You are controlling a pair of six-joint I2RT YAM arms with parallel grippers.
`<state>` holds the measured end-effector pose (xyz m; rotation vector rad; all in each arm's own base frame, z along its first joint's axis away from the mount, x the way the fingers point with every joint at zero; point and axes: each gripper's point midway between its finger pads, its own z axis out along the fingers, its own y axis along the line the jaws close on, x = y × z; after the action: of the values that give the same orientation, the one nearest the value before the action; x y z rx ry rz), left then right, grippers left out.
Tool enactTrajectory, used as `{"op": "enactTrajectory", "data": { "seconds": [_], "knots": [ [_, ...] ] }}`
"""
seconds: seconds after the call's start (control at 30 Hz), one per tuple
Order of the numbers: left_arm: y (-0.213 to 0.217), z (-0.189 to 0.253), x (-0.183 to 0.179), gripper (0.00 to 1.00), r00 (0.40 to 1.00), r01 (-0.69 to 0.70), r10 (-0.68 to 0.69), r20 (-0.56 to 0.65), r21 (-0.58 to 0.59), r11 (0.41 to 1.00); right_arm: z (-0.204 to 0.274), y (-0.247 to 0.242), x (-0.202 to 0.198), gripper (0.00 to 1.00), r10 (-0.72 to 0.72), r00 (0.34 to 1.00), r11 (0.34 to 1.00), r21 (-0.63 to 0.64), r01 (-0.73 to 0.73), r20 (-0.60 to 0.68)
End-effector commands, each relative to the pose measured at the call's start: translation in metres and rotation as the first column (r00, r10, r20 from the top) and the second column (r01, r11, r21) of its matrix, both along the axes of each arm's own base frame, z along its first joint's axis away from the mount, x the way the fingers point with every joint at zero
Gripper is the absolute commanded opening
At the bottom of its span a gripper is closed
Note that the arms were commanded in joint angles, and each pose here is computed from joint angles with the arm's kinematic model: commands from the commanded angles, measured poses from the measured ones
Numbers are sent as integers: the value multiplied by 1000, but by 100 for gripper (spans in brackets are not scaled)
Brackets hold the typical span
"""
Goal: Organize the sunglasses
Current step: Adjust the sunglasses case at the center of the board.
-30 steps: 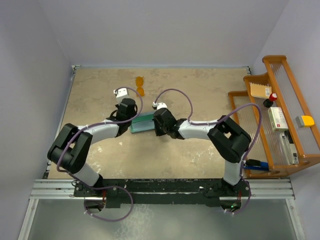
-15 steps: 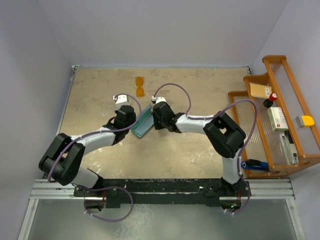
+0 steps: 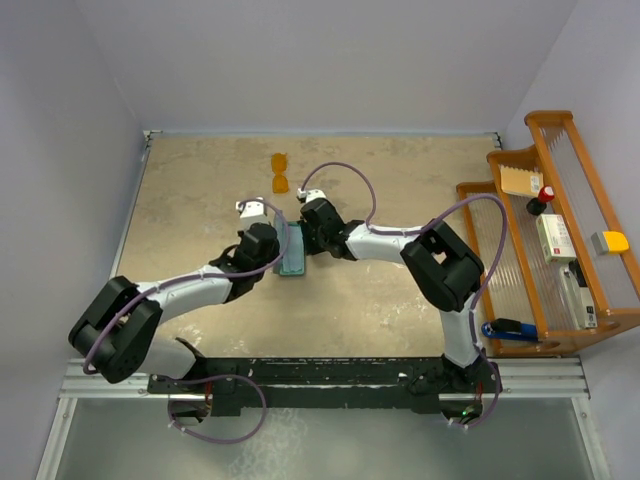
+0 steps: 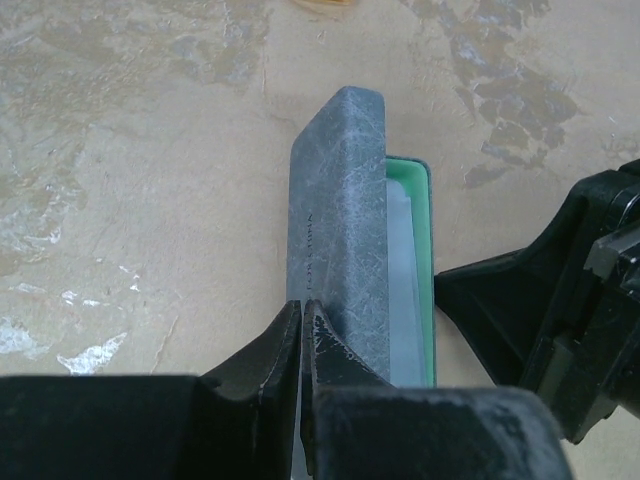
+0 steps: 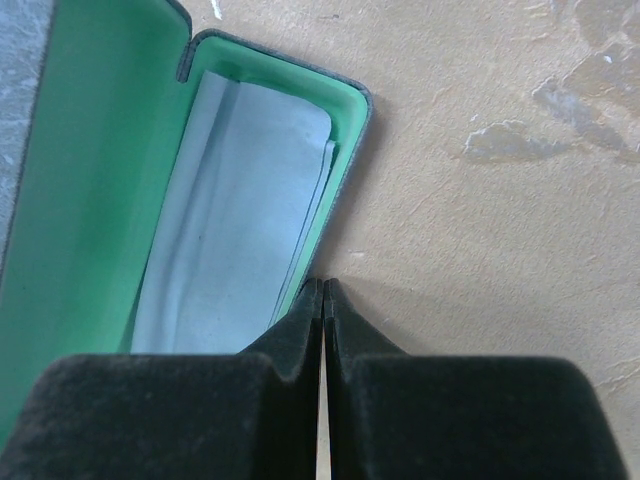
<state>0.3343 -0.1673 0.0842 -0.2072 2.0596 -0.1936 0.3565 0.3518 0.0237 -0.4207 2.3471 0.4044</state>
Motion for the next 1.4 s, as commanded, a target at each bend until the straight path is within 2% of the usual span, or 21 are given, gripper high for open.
{"op": "enactTrajectory", "data": {
  "seconds": [0.0, 0.43, 0.53, 0.67, 0.77, 0.87, 0.97, 1.03, 1.37],
  "knots": [
    [-2, 9, -5, 0, 999, -19, 20, 33, -30, 999, 11, 9, 10, 0, 20, 999, 1000, 4, -20, 33],
    [11, 18, -8, 0, 996, -67, 68, 55, -16, 998, 19, 8, 3, 0, 36, 999, 999, 13, -36, 19],
    [22, 34, -7, 0, 989, -118, 118, 85, -4, 993, 36, 2, 12, 0, 19, 998, 1000, 5, -19, 66],
    [23, 59, -3, 0, 985, -120, 121, 123, -18, 993, 60, 2, 31, 5, 16, 995, 1000, 23, -18, 94],
    [23, 76, 0, 4, 979, -128, 135, 152, -58, 990, 73, 3, 45, 10, 11, 994, 999, 44, -15, 109],
    [24, 84, 0, 11, 976, -136, 148, 161, -81, 987, 81, 5, 59, 19, 11, 993, 999, 40, -16, 117],
    [26, 85, 0, 18, 974, -147, 160, 161, -93, 985, 83, 10, 73, 35, 13, 992, 999, 31, -17, 128],
    [27, 84, 0, 23, 974, -151, 164, 157, -97, 984, 90, 16, 85, 41, 20, 990, 999, 41, -26, 141],
    [30, 80, -2, 29, 975, -163, 176, 138, -97, 982, 82, 37, 135, 50, 41, 991, 997, 63, -49, 130]
  ]
}}
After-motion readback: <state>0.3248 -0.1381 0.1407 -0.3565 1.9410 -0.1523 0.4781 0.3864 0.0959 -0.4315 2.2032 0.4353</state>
